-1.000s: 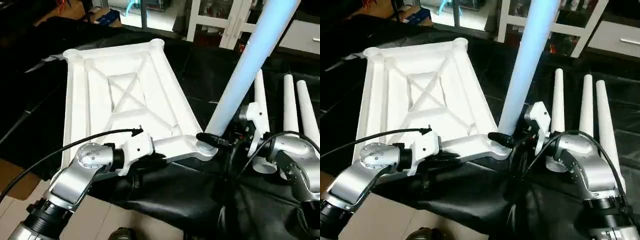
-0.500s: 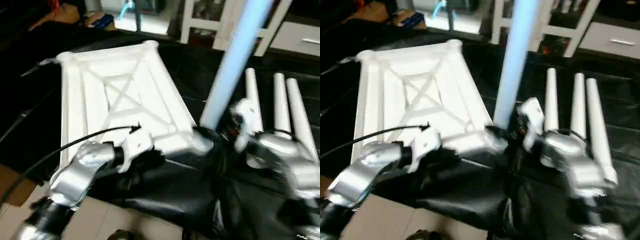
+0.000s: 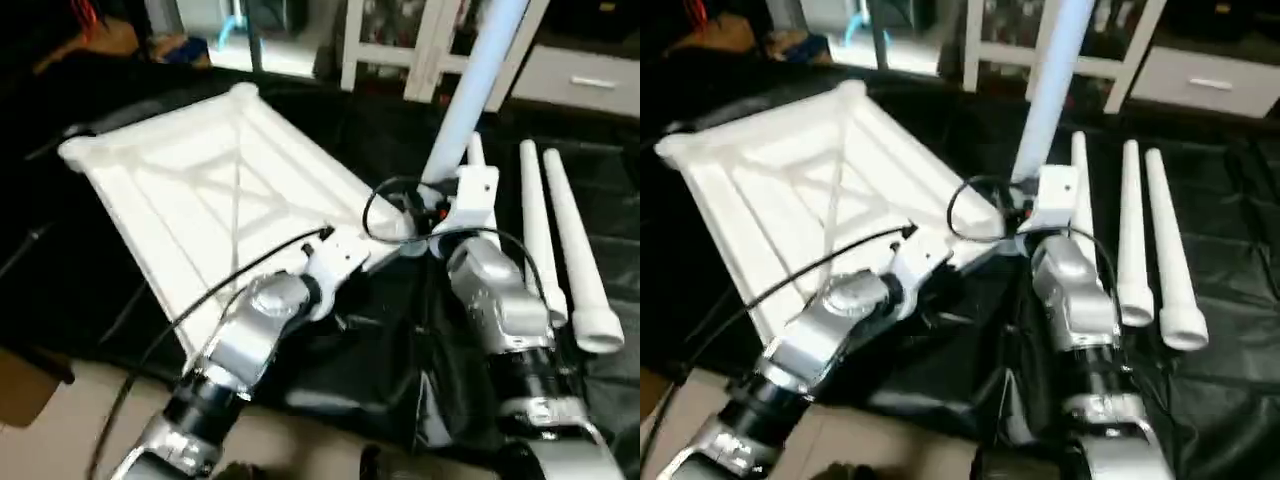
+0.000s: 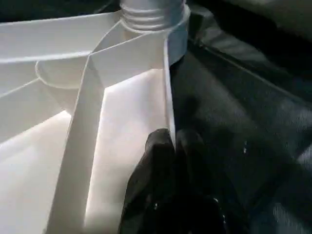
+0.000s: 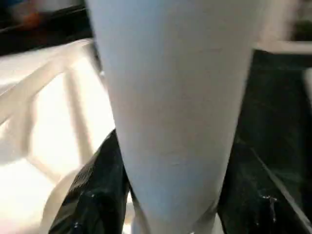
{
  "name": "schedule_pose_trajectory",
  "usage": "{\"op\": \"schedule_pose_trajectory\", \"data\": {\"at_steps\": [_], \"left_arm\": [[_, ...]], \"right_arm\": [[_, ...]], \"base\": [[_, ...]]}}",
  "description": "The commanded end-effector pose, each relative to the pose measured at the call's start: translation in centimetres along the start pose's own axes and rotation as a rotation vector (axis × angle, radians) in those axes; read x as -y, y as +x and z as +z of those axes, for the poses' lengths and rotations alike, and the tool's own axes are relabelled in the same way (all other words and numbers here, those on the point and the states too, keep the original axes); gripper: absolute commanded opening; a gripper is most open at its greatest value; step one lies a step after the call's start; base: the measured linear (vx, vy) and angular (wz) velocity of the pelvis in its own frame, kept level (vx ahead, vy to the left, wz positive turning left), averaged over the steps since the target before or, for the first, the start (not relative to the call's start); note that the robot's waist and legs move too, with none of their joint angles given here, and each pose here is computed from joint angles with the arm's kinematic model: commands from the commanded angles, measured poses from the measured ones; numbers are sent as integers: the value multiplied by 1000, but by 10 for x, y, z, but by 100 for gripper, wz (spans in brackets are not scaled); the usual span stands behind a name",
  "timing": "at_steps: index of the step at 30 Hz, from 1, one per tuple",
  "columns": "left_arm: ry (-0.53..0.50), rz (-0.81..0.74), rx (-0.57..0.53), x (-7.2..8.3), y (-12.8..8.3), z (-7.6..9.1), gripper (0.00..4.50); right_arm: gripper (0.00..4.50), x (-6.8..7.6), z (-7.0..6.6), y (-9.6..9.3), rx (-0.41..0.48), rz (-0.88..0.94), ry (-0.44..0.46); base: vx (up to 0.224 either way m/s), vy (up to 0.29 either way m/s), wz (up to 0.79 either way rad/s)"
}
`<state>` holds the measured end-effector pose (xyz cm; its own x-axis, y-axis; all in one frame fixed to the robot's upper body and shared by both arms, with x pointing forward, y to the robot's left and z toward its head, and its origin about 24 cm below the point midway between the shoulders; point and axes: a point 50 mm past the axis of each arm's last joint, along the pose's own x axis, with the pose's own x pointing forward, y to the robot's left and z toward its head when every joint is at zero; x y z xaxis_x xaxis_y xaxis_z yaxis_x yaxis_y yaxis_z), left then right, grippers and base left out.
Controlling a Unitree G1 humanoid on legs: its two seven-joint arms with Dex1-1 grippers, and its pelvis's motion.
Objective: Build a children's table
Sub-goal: Rotate leg to tighten
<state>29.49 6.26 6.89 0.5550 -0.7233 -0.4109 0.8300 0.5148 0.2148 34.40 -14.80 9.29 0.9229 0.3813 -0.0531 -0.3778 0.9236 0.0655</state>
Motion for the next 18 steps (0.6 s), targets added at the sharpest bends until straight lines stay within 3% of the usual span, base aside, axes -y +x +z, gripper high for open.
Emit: {"op": "schedule_pose_trajectory", "data": {"at_steps": [1, 2, 4, 5, 9, 13, 18], "left_arm": [[43, -161, 27, 16, 0, -2, 0], [70, -228, 28, 14, -15, -10, 0], [85, -265, -3, 11, -28, -21, 0], [86, -272, -26, 9, -33, -26, 0], [80, -293, -61, 1, -51, -41, 0], [68, -308, -62, -2, -60, -45, 0], [80, -303, -62, -5, -60, -46, 0]], "right_arm": [[253, -16, -1, 0, -10, 157, -26], [265, -11, 5, -13, -4, 273, -81], [273, -5, 10, -26, 1, 367, -130], [298, -2, 13, -32, 2, 402, -150], [318, 18, 24, -51, -3, 429, -198], [318, 27, 31, -62, -2, 476, -225], [318, 26, 25, -70, -62, 561, -232]], "base": [[0, 0, 0], [0, 0, 0], [63, -30, 8], [73, -33, 10], [75, -12, 3], [0, 0, 0], [0, 0, 0]]}}
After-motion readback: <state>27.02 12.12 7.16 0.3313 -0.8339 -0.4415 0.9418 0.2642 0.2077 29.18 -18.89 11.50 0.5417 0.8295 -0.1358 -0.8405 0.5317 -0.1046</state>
